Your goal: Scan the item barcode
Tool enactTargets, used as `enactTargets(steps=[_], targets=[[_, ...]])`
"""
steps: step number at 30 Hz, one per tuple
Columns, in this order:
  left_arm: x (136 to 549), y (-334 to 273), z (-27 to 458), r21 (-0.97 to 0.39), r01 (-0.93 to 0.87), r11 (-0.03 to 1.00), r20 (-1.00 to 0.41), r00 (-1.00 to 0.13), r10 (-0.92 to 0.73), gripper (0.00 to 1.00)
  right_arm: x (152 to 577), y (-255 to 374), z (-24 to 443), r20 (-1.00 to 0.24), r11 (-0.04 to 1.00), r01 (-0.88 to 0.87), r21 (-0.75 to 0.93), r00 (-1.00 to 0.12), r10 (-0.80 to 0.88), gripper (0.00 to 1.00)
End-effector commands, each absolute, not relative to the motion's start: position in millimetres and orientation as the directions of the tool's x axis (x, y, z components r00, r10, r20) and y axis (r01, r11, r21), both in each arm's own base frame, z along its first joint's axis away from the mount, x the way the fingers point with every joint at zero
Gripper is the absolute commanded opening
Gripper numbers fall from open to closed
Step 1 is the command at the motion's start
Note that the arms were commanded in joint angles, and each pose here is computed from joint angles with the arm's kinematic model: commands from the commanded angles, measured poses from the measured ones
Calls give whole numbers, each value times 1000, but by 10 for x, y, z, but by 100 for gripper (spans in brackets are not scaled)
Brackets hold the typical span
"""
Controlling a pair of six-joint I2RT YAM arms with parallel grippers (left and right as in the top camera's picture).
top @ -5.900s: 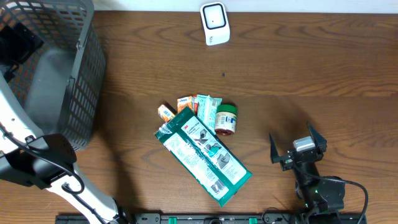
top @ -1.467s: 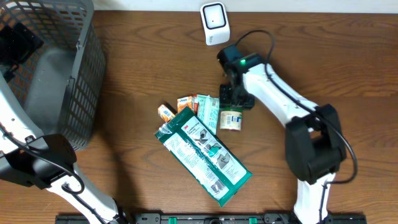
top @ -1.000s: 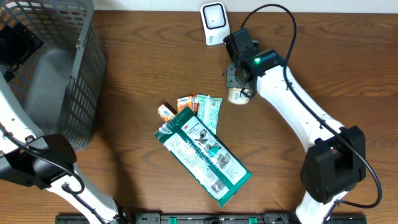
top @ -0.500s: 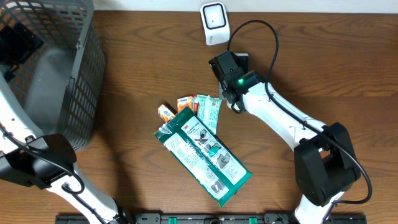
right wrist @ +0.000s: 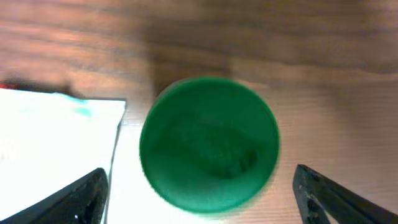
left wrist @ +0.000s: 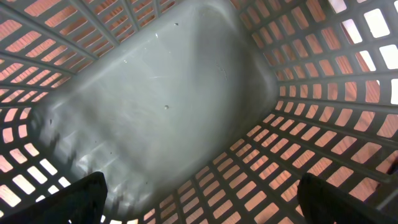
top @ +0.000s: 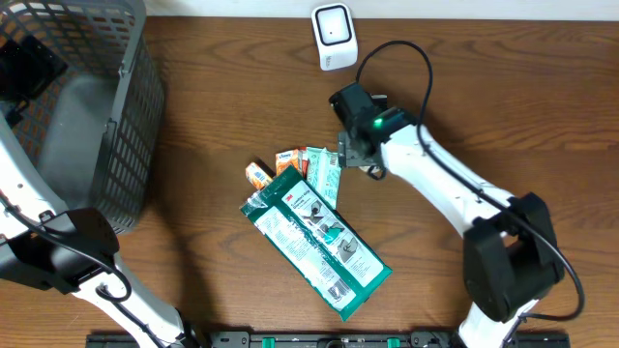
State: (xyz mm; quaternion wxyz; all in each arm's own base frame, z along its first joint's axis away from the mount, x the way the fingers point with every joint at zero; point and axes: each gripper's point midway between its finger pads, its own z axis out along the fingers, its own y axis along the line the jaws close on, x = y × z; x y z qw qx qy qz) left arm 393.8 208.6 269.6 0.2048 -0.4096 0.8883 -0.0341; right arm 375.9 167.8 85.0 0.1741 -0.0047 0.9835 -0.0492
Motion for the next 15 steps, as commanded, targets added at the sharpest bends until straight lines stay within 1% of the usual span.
enactTargets(steps=[1, 3, 6, 10, 15], targets=[[3920, 2049, 2844, -249, -702, 667, -364, -571, -736, 98, 3906, 1810, 1693, -435, 990, -101, 94, -899, -50, 96], [3920, 2049, 2844, -249, -702, 667, -364, -571, -736, 98, 3895, 1730, 1961, -445, 985, -104, 141, -895, -30, 97], [3920, 2049, 2844, -249, -702, 667, -364, -571, -736, 98, 3837, 1518, 2141, -448, 987, -64, 146, -894, 8, 98], [3919, 2049, 2843, -249, -702, 667, -363, -571, -736, 98, 3636, 1290, 2095, -372, 994, -33, 108, -928, 10, 99], [3920, 2049, 2844, -249, -702, 667, -364, -571, -736, 98, 3505, 1274, 1914, -312, 996, -35, 80, -950, -9, 99]])
